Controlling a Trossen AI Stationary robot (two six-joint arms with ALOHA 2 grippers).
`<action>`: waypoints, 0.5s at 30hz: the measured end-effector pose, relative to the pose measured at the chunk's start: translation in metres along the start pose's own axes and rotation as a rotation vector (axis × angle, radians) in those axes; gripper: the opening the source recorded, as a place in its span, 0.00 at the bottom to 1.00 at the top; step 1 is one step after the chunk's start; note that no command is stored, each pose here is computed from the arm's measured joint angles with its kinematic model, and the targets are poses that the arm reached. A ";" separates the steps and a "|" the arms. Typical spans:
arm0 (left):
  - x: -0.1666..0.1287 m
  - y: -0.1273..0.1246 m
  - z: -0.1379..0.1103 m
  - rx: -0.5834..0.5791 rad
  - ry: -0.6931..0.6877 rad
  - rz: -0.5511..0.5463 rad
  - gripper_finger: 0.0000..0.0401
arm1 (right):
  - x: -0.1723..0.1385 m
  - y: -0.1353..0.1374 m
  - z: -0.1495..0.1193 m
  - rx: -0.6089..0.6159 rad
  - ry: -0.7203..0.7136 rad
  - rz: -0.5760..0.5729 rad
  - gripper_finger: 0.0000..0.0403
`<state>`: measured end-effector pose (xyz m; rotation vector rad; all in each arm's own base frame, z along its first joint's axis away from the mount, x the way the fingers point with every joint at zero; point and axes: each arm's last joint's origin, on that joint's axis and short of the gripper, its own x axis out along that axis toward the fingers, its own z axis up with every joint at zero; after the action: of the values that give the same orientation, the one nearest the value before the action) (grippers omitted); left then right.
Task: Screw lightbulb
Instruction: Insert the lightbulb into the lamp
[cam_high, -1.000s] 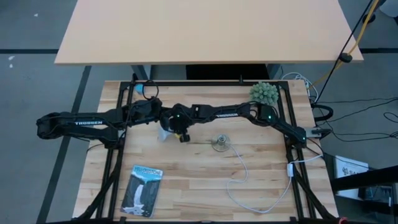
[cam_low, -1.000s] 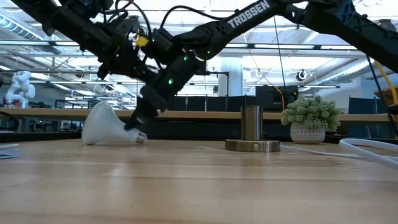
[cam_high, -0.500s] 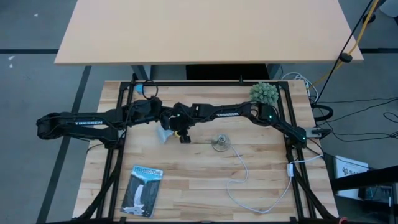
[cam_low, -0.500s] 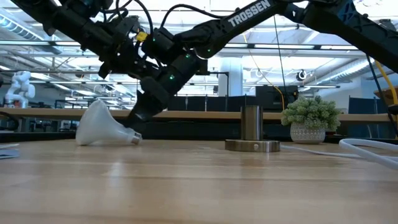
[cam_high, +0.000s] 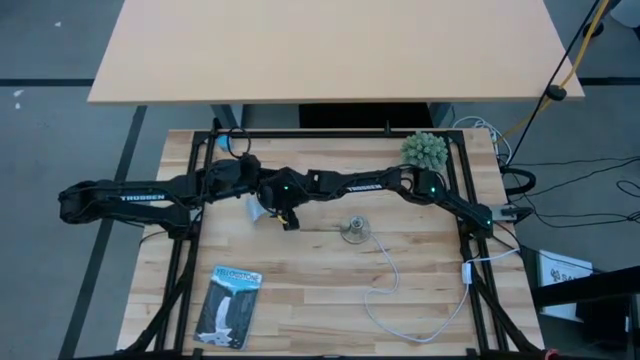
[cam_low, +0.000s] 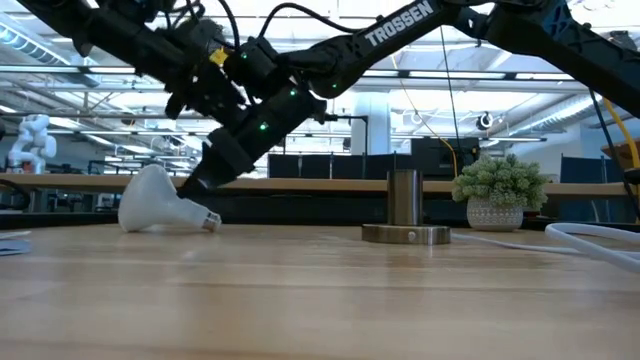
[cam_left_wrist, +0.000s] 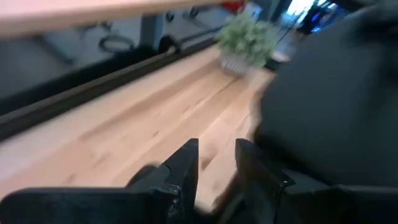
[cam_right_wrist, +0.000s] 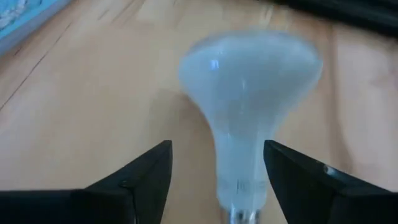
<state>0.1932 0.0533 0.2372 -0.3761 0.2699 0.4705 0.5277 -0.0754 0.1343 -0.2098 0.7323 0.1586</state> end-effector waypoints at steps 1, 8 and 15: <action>-0.001 -0.001 0.001 0.018 -0.017 -0.004 0.28 | 0.001 -0.001 0.000 -0.002 -0.009 -0.005 0.61; -0.017 -0.003 0.013 0.039 -0.142 0.055 0.28 | 0.003 -0.009 0.007 0.081 -0.120 -0.042 0.58; -0.031 0.011 0.004 -0.058 -0.113 0.321 0.28 | 0.034 -0.012 -0.028 0.233 -0.051 -0.037 0.54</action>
<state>0.1619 0.0518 0.2481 -0.3629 0.2074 0.8134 0.5366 -0.0916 0.0925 0.0027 0.6899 0.0429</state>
